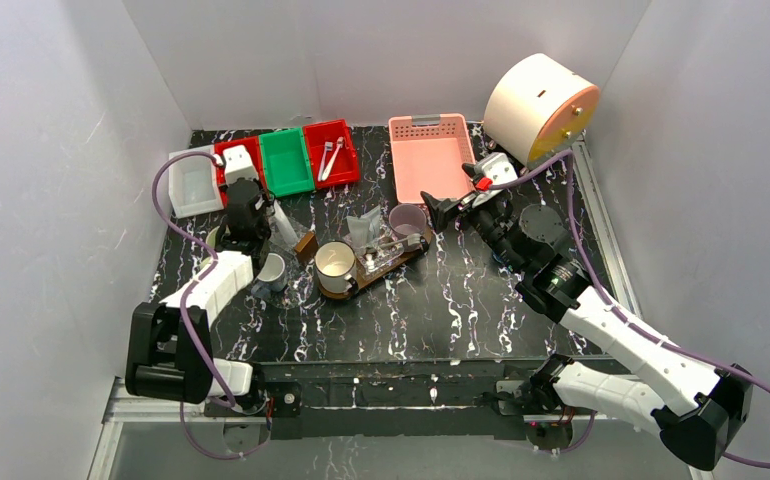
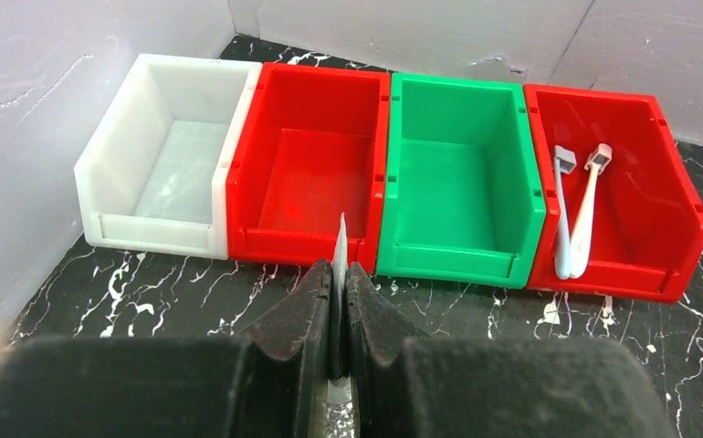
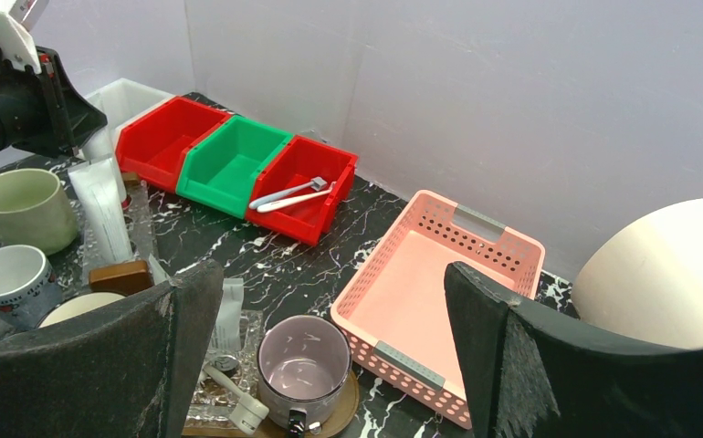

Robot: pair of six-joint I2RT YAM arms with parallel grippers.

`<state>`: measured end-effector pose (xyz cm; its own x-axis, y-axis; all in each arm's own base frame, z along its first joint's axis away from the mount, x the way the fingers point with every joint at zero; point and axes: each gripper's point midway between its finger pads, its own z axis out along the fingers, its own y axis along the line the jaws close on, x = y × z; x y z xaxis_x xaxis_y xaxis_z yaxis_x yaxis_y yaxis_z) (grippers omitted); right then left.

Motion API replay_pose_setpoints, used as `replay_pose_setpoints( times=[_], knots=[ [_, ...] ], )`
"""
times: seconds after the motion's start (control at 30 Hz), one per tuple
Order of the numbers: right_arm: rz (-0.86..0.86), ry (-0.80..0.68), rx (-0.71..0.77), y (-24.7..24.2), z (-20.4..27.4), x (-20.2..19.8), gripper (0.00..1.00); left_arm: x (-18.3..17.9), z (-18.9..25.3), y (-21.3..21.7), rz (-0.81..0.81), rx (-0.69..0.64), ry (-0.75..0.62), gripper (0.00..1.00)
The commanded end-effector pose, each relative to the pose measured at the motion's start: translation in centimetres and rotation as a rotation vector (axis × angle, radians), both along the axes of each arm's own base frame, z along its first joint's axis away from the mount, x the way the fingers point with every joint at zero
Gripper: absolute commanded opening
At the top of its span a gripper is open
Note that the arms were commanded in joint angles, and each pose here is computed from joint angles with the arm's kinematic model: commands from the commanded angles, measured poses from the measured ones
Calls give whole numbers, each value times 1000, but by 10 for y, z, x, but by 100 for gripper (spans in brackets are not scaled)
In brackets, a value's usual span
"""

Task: Prepare toiletry sets of a toothbrush and toothpaste on the tray
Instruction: Place the toothpaste in the toothpaste holder.

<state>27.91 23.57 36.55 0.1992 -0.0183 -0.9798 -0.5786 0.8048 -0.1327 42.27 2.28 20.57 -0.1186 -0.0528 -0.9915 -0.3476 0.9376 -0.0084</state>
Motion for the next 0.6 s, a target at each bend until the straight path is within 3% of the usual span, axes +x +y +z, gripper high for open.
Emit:
replay_pose_setpoints(
  times=[0.0,0.57],
  knots=[
    [-4,-42,36,-1,14,0,99,1,16,5,19,8,-63,0],
    [-2,-40,28,0,12,0,99,-1,-12,8,53,-36,-49,0]
  ],
)
